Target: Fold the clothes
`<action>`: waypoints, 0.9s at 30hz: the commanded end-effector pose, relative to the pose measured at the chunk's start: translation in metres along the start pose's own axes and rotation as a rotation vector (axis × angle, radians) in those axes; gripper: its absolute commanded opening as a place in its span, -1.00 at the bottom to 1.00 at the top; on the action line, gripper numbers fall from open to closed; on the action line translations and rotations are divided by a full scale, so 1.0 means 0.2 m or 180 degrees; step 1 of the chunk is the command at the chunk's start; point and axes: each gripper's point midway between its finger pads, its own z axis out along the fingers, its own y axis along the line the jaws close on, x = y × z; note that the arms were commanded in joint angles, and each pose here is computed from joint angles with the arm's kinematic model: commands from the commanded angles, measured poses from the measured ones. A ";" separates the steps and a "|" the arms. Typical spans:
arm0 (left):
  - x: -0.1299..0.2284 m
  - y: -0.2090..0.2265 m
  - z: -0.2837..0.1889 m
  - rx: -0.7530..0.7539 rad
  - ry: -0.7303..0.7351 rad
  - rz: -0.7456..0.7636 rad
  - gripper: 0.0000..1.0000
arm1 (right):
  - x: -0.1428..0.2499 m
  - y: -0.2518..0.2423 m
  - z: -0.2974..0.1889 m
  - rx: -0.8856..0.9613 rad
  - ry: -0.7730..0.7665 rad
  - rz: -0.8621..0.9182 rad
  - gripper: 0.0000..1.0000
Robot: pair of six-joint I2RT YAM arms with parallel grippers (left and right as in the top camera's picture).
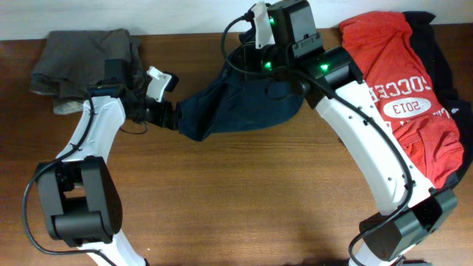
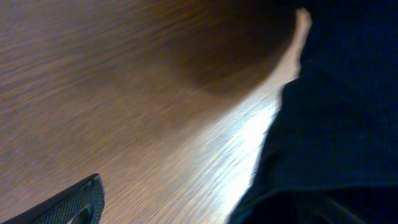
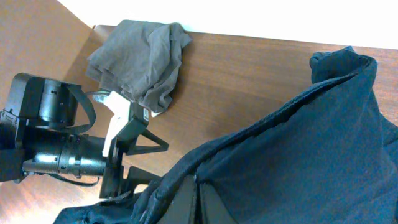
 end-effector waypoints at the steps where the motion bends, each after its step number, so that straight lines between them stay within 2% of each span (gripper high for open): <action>1: -0.07 -0.17 -0.02 0.0523 -0.0251 0.0156 0.93 | -0.11 0.08 -0.13 -0.0126 -0.0239 -0.0119 -0.92; 7: -0.09 -0.32 0.09 0.0667 -0.0176 0.0394 0.93 | -0.11 0.08 -0.13 -0.0130 -0.0253 -0.0123 -0.93; 9: -0.08 -0.34 0.13 0.0591 -0.0106 0.0462 0.79 | -0.12 0.09 -0.14 -0.0134 -0.0267 -0.0127 -0.92; 13: -0.05 -0.29 0.16 0.0314 0.0043 0.0493 -0.20 | -0.13 0.09 -0.16 -0.0133 -0.0293 -0.0147 -0.92; 14: -0.04 -0.26 0.16 0.0219 0.0078 0.0436 -0.38 | -0.13 0.09 -0.17 -0.0135 -0.0303 -0.0173 -0.92; 15: -0.04 -0.23 0.16 0.0129 0.0104 0.0371 -0.72 | -0.13 0.09 -0.17 -0.0133 -0.0311 -0.0186 -0.92; 16: -0.03 -0.20 0.16 0.0011 0.0132 0.0273 -0.92 | -0.13 0.09 -0.18 -0.0133 -0.0317 -0.0187 -0.92; 17: -0.03 -0.16 0.15 -0.0098 0.0148 0.0176 -0.99 | -0.14 0.09 -0.18 -0.0125 -0.0329 -0.0180 -0.92; 22: -0.06 -0.01 0.08 -0.0367 0.0006 -0.0259 -0.99 | -0.17 -0.01 -0.24 -0.0021 -0.0374 -0.0100 -0.93; 25: -0.17 0.08 -0.04 -0.0475 -0.0268 -0.0544 -0.99 | -0.15 -0.16 -0.31 0.0178 -0.0312 -0.0033 -0.92; 27: -0.24 0.09 -0.09 -0.0494 -0.0379 -0.0537 -0.99 | -0.13 -0.23 -0.33 0.0274 -0.0247 -0.0020 -0.92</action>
